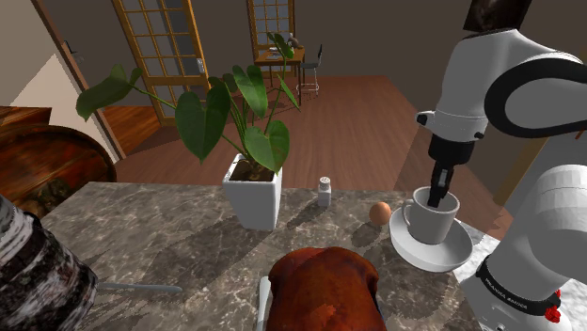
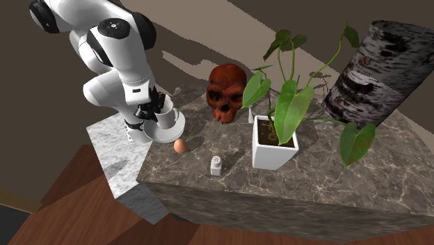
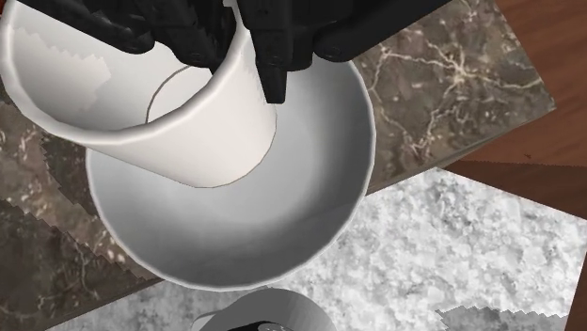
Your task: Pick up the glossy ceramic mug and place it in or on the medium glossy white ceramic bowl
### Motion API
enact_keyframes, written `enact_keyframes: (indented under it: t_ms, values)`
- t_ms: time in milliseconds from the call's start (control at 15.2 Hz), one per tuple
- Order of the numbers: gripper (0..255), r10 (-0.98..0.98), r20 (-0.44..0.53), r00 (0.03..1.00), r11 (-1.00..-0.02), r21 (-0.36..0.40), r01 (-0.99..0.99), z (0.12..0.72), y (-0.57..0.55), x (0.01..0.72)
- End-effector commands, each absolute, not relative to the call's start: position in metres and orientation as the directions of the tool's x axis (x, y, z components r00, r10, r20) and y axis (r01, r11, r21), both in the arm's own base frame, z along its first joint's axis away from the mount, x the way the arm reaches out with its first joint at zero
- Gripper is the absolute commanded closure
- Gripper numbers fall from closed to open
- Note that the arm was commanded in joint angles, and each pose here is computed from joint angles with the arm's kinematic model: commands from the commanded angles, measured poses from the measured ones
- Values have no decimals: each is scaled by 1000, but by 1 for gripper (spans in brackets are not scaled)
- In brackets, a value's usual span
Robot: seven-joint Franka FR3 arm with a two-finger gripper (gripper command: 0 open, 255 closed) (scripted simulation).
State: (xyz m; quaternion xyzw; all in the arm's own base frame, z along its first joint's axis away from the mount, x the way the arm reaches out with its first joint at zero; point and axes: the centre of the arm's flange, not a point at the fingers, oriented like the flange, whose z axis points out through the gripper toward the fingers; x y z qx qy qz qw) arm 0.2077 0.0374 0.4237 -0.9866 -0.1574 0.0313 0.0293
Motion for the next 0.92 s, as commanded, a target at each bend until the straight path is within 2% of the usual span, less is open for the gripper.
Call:
enact_keyframes:
  t_ms: [0, 66, 132, 462, 726, 858]
  values:
    - [255, 312, -52, 948, -949, -68, 309, 424, 37, 208]
    - [255, 312, -52, 948, -949, -68, 309, 424, 37, 208]
    - [0, 312, -52, 948, -949, -68, 309, 424, 37, 208]
    - [0, 312, -52, 948, -949, -68, 309, 424, 37, 208]
    - [0, 312, -52, 948, -949, -68, 309, 473, 35, 211]
    - [0, 312, -52, 948, -949, -68, 309, 473, 35, 211]
